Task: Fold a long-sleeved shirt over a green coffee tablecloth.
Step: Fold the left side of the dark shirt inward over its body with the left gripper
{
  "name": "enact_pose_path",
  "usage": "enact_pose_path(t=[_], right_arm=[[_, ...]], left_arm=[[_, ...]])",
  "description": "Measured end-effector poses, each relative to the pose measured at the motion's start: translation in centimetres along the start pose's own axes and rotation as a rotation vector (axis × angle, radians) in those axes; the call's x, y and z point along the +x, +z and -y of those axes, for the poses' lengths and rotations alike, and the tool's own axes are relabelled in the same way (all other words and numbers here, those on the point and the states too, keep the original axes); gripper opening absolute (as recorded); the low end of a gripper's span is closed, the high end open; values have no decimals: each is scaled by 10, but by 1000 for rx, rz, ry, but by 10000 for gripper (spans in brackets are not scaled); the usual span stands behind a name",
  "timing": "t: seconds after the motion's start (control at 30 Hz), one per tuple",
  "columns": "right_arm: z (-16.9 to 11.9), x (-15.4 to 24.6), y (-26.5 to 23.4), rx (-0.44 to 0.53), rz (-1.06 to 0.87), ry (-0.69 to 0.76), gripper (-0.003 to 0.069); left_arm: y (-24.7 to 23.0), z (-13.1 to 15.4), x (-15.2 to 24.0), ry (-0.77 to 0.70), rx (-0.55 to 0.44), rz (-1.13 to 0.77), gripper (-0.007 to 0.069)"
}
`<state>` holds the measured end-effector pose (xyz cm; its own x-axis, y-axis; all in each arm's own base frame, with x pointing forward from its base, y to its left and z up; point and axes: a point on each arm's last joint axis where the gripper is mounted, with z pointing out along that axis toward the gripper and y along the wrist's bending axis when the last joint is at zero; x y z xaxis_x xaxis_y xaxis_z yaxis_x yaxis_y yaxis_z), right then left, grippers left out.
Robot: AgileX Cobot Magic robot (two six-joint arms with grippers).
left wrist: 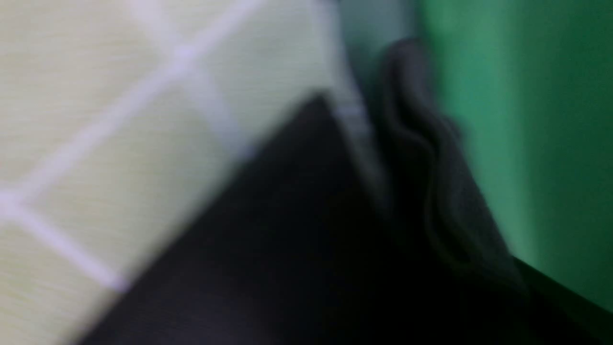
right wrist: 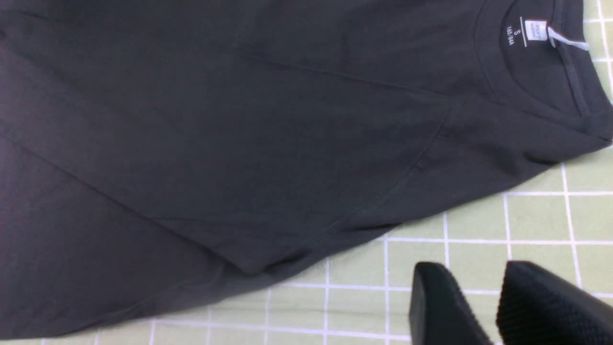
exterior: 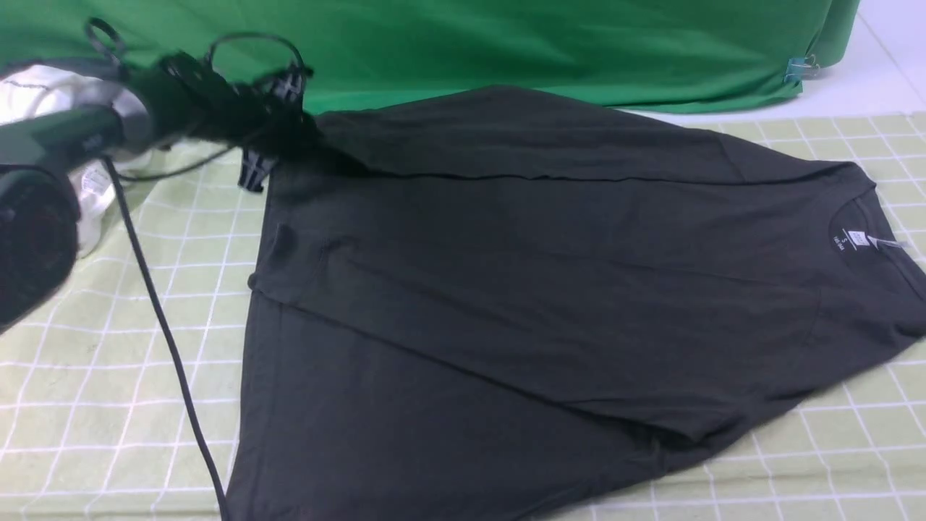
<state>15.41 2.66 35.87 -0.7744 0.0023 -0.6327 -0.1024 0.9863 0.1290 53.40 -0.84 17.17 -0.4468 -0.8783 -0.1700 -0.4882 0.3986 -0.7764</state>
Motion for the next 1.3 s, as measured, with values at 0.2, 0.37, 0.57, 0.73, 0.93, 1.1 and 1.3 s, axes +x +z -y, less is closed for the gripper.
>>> enact_pose_path(t=[0.2, 0.37, 0.57, 0.73, 0.93, 1.1, 1.3], right_arm=[[0, -3, 0, -1, 28, -26, 197], [0, -8, 0, -1, 85, -28, 197], [0, -9, 0, -2, 94, -30, 198], [0, -9, 0, -2, 94, -30, 199], [0, -9, 0, -1, 94, -33, 207], [0, -9, 0, -1, 94, -33, 217], [0, -9, 0, -1, 95, -33, 220]], left_arm=[[-55, 53, -2, 15, 133, -6, 20], [-104, 84, 19, 142, 124, -103, 20], [-116, 62, 68, 315, -47, -170, 20], [-121, 8, 107, 342, -159, -172, 20], [-138, -58, 129, 326, -244, -129, 20], [-142, -83, 135, 375, -277, -115, 20], [-142, -85, 135, 474, -279, -122, 21]])
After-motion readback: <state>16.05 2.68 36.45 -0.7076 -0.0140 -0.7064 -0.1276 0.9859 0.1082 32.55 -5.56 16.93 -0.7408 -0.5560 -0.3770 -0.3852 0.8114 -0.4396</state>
